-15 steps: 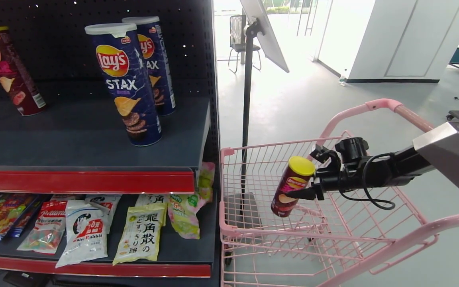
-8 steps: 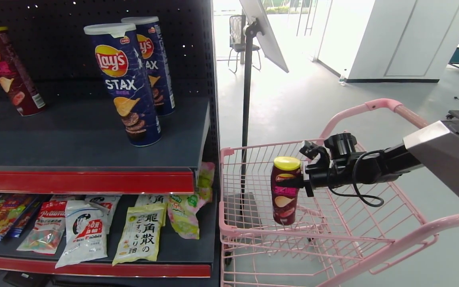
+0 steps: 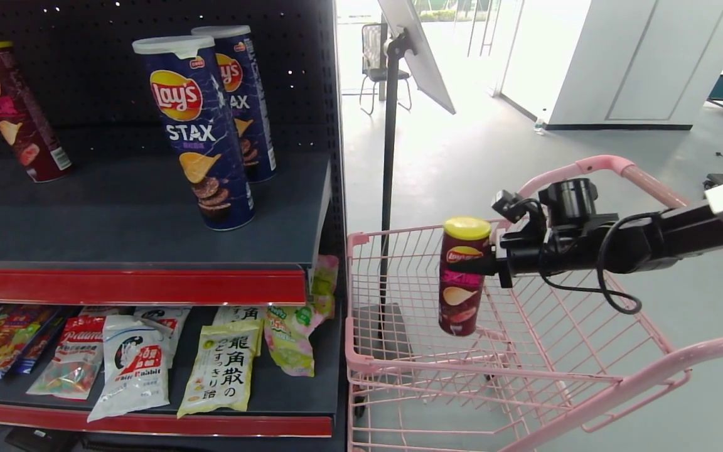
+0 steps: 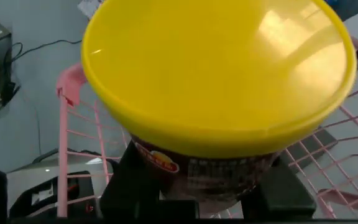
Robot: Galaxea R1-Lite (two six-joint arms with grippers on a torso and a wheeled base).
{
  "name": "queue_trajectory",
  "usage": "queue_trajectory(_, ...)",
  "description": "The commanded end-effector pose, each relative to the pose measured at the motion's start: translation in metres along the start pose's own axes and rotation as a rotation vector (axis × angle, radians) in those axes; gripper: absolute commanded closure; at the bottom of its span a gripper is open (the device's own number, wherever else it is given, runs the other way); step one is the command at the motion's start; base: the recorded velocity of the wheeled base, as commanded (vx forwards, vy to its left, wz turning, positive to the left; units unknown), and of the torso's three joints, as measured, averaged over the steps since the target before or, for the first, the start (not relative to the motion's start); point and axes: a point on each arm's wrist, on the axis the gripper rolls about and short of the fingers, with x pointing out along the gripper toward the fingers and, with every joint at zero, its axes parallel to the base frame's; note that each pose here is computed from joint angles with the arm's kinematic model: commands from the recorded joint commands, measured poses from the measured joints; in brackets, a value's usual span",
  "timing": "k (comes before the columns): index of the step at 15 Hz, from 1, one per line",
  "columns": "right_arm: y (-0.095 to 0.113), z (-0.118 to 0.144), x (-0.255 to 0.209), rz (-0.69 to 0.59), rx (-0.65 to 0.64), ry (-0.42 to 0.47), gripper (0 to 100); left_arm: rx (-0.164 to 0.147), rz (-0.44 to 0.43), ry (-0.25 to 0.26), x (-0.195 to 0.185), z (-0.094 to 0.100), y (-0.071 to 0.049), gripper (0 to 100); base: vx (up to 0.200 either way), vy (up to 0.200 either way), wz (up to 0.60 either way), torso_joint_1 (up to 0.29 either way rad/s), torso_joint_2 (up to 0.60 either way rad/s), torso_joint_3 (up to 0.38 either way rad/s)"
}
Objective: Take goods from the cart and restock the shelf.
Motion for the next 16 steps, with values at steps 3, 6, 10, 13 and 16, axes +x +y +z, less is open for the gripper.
queue_trajectory(3,0.075,0.088,-0.086,-0.104,-0.211,-0.148,100,0.0,0.0,0.001,0.0,0.0,0.0,0,0.0,0.0,0.0,0.0,0.0,0.0)
queue_trajectory(6,0.129,0.093,-0.111,-0.088,-0.267,-0.177,100,0.0,0.0,0.001,0.0,0.0,0.0,0,0.0,0.0,0.0,0.0,0.0,0.0)
queue_trajectory(10,0.192,0.084,-0.11,0.039,-0.34,-0.209,100,0.0,0.0,0.0,0.0,0.0,0.0,0,0.0,0.0,0.0,0.0,0.0,0.0)
queue_trajectory(13,0.225,0.094,-0.084,0.12,-0.382,-0.2,100,0.0,0.001,0.001,0.0,0.0,0.0,0,0.0,0.0,0.0,0.0,0.0,0.0)
queue_trajectory(16,0.233,0.093,-0.074,0.113,-0.388,-0.171,100,0.0,0.0,0.001,0.0,0.0,0.0,0,0.0,0.0,0.0,0.0,0.0,0.0)
